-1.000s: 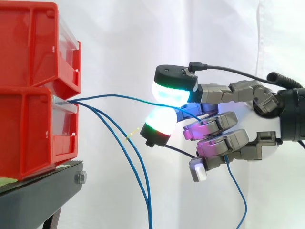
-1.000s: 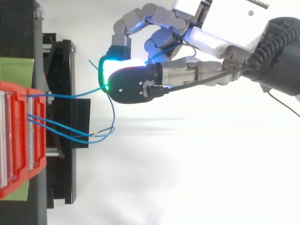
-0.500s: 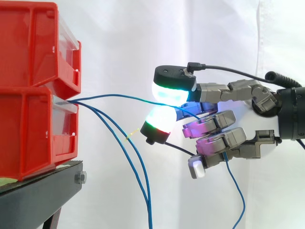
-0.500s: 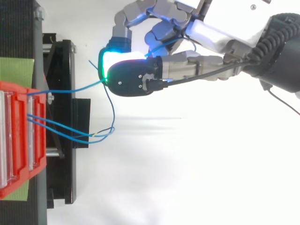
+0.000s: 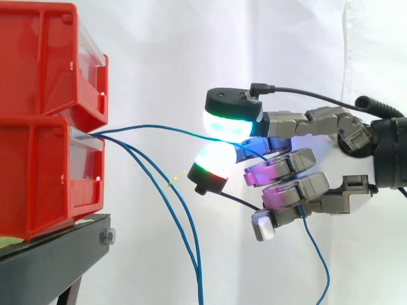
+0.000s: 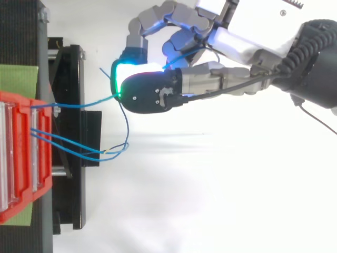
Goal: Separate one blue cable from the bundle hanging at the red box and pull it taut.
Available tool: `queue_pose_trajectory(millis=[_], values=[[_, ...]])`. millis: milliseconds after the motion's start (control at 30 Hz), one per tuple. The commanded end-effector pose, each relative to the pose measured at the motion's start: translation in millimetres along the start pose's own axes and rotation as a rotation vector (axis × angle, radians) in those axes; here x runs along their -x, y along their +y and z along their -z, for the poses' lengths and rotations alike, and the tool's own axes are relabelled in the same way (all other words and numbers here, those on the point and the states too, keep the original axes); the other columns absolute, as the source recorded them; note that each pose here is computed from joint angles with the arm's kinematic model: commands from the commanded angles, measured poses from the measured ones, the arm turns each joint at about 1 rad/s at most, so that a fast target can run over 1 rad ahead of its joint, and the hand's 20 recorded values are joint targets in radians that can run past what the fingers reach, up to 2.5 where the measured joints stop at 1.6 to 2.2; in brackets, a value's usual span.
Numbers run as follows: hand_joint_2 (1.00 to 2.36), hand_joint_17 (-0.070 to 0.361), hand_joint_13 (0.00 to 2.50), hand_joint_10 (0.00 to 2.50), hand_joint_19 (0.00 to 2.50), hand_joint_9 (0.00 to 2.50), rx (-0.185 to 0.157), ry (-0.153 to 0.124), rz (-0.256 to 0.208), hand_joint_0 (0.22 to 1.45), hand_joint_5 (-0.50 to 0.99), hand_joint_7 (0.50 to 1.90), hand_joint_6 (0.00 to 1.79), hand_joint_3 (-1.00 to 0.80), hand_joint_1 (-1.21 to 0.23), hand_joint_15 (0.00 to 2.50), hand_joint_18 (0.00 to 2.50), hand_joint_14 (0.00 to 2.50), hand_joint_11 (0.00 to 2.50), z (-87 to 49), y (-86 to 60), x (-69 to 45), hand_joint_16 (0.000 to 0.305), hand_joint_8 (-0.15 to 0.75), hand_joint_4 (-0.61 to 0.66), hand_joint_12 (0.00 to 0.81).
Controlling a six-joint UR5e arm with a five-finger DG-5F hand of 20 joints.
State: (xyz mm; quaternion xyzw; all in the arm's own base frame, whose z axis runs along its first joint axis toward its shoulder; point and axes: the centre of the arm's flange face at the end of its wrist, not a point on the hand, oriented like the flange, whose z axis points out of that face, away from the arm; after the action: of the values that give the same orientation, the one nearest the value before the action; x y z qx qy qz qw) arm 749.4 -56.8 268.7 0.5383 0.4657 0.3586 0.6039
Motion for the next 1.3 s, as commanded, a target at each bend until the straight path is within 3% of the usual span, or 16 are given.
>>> queue_pose_trajectory(millis=[0,233,500,800,1267], values=[[1.03,0.102,1.26,2.18,0.98,0.92,0.000,0.003,0.000,0.64,-0.17,1.12,0.95,-0.12,-0.71,1.50,0.86,0.90,1.31,0.4,0.4,-1.8,0.045,0.240,0.01,0.287],[1.03,0.103,1.26,2.16,0.96,0.92,0.001,0.004,0.005,0.64,-0.17,1.12,0.95,-0.11,-0.71,1.51,0.86,0.89,1.33,0.7,0.6,-2.9,0.046,0.249,0.02,0.284],[1.03,0.106,1.25,2.16,0.96,0.89,0.000,0.003,0.005,0.65,-0.17,1.23,0.95,-0.09,-0.70,1.51,0.86,0.89,1.31,0.7,0.6,-2.8,0.047,0.251,0.04,0.288],[1.03,0.106,1.25,2.18,0.98,0.86,-0.001,0.003,0.005,0.65,-0.17,1.16,0.97,-0.10,-0.69,1.50,0.88,0.93,1.28,1.0,-0.1,-2.8,0.047,0.261,0.03,0.290],[1.02,0.107,1.24,2.14,0.98,0.86,-0.001,0.003,0.005,0.65,-0.17,1.16,0.97,-0.10,-0.69,1.50,0.88,0.93,1.32,1.0,-0.1,-2.8,0.048,0.260,0.04,0.286]])
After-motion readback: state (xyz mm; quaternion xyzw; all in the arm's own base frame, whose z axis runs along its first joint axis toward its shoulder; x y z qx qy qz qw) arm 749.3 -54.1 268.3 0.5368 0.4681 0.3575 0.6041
